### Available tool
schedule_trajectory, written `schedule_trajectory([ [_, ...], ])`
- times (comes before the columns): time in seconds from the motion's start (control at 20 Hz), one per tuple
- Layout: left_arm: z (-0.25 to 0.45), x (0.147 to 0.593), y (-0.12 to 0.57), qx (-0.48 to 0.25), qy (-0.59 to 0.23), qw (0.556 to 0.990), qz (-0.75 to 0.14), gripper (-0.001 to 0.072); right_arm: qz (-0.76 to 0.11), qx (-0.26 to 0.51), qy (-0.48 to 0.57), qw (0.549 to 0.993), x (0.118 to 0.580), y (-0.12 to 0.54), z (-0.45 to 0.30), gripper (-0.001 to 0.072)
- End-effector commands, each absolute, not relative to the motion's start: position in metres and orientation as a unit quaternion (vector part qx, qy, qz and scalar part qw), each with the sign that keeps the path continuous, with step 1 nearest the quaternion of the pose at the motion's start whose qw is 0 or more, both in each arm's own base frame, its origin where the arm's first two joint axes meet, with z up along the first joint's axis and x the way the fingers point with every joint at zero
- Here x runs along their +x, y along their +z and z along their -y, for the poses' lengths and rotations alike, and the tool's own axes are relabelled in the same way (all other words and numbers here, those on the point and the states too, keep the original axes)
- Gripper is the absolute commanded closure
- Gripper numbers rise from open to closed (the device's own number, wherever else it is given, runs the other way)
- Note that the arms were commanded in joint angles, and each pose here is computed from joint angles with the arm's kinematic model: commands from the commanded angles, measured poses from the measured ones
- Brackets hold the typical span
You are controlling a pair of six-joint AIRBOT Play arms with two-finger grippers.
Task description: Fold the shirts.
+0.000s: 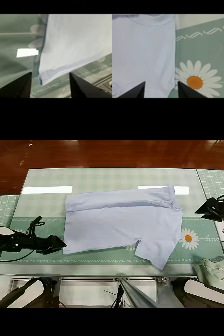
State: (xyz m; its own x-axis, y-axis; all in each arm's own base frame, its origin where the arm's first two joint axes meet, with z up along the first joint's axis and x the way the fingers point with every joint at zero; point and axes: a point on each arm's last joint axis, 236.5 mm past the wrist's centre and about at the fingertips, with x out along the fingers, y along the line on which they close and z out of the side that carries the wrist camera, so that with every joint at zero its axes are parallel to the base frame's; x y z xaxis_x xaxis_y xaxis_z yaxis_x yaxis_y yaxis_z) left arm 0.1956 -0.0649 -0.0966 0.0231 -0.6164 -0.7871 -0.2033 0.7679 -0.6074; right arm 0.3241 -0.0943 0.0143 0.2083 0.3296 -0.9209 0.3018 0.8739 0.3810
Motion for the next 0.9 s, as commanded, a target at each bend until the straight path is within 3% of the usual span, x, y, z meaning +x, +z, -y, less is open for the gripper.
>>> schedule_trajectory([
  [0.0,0.073,0.194,-0.115,-0.282,-0.162,0.639,-0.698,0.0191,-0.627,0.256,0.014,0.736,0.324,0.016,0.092,0.0223],
  [0.15,0.090,0.197,-0.132,-0.295,-0.162,0.621,-0.708,0.0196,-0.634,0.257,0.019,0.729,0.320,0.017,0.089,0.0223],
  [0.2,0.093,0.202,-0.135,-0.306,-0.158,0.621,-0.704,0.0324,-0.637,0.257,0.020,0.727,0.318,0.016,0.088,0.0223],
  [0.25,0.094,0.205,-0.135,-0.313,-0.155,0.622,-0.701,0.0562,-0.642,0.254,0.018,0.723,0.315,0.015,0.089,0.0223],
  [0.35,0.092,0.206,-0.136,-0.316,-0.149,0.623,-0.700,0.0682,-0.660,0.233,0.001,0.714,0.304,0.010,0.099,0.0223],
  [0.7,0.086,0.207,-0.134,-0.330,-0.145,0.621,-0.696,0.0683,-0.705,0.272,-0.029,0.654,0.253,-0.040,0.103,0.0219],
  [0.85,0.086,0.206,-0.134,-0.329,-0.147,0.621,-0.696,0.0682,-0.689,0.306,-0.013,0.657,0.255,-0.063,0.083,0.0220],
])
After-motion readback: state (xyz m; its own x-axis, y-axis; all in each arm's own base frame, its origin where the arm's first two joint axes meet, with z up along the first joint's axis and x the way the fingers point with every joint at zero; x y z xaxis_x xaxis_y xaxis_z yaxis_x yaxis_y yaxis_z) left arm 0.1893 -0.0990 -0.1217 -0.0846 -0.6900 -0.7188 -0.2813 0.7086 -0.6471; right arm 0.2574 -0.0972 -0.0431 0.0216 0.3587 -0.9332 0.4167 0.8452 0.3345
